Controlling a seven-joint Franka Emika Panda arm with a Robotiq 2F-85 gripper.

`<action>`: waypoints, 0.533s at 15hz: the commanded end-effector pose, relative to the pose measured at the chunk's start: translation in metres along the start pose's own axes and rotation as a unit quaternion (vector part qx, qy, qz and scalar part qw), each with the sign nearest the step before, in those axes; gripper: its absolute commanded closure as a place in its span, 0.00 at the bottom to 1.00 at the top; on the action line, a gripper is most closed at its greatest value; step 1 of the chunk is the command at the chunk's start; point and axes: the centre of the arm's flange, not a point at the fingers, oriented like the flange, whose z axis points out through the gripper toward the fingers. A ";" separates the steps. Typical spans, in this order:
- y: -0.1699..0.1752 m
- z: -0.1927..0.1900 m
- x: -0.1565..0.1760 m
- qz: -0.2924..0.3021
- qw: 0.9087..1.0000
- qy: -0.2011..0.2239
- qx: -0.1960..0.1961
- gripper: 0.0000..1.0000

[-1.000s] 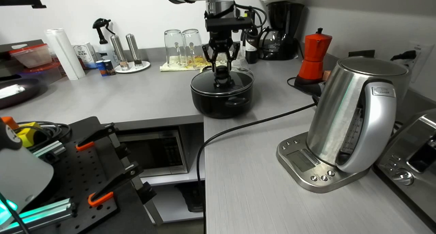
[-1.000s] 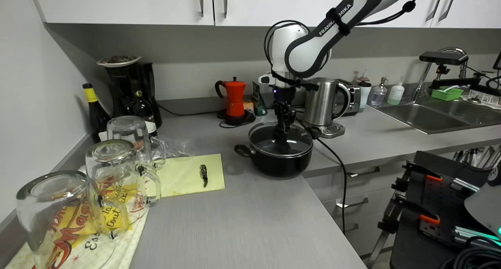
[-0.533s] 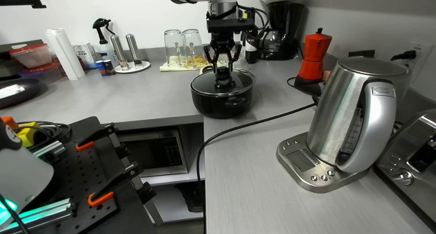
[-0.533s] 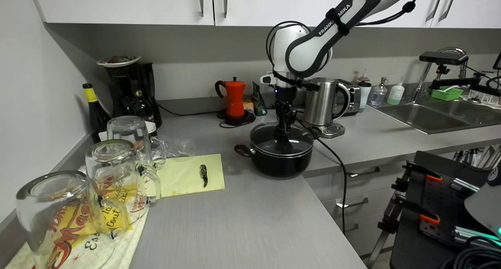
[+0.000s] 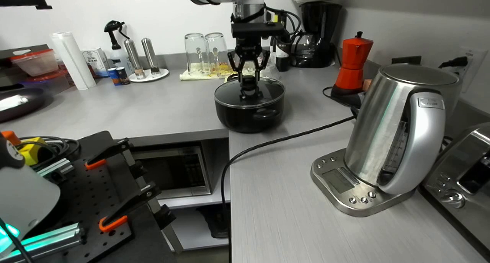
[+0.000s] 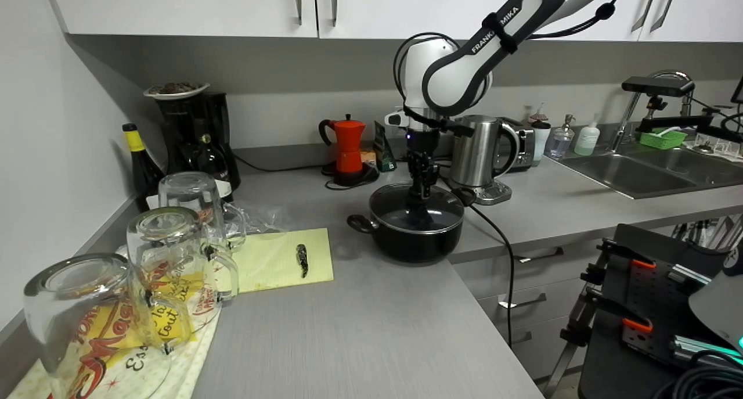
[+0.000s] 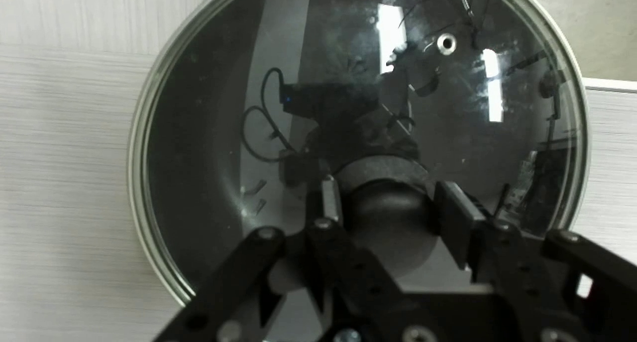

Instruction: Place the lid on the pot

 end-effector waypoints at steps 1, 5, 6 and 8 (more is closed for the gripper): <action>0.005 -0.004 0.005 -0.010 1.000 0.011 0.007 0.75; 0.003 -0.005 0.005 -0.012 1.000 0.013 0.009 0.17; 0.002 -0.007 0.006 -0.014 1.000 0.015 0.008 0.11; 0.000 -0.010 0.008 -0.019 1.000 0.019 0.006 0.00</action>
